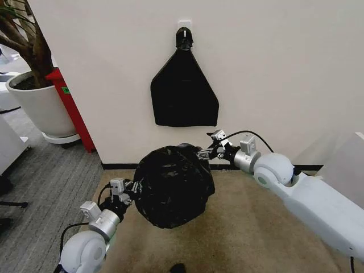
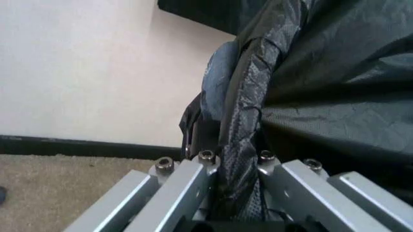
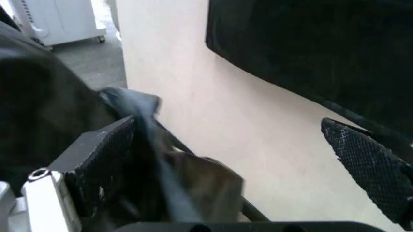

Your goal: Place the garbage bag over the trash bin.

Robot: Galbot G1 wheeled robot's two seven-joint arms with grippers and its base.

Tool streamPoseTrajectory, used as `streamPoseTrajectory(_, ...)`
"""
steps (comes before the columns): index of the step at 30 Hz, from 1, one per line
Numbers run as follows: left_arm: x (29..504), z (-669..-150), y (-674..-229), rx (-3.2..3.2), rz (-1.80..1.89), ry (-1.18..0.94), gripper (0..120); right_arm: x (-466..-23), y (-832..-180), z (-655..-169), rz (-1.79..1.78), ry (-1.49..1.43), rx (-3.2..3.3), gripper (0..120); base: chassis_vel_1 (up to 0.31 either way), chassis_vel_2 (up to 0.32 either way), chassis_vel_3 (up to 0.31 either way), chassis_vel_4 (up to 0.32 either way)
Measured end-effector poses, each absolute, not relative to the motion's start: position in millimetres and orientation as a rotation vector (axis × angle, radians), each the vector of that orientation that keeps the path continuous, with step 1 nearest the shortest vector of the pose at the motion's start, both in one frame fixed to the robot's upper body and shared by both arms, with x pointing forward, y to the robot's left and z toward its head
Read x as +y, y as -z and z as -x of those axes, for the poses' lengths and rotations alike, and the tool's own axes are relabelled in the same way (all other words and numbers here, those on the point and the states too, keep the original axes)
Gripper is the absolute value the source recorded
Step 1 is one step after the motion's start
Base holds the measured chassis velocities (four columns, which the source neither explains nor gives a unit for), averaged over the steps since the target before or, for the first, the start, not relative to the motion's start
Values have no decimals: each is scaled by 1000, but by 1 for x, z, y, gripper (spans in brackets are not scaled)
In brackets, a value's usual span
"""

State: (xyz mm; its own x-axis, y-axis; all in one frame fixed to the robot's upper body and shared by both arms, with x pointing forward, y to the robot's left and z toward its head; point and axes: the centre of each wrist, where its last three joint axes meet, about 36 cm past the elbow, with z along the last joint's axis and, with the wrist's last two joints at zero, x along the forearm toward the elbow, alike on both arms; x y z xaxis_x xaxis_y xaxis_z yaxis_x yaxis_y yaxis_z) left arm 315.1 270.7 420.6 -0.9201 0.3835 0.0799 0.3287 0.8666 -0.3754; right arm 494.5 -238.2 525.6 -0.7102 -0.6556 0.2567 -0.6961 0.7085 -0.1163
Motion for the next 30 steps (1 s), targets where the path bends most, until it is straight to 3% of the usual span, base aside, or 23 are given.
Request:
streamPoseTrajectory(17,252,-277,-457,-2943,661,-582,1,-283,-473,-560,-846,-306,-2700,100,0,0,0,0)
streamPoseTrajectory(30,263,-295,-429,-2919,552,-579,1,-268,-509,-537,-939,-273,-2752,100,0,0,0,0)
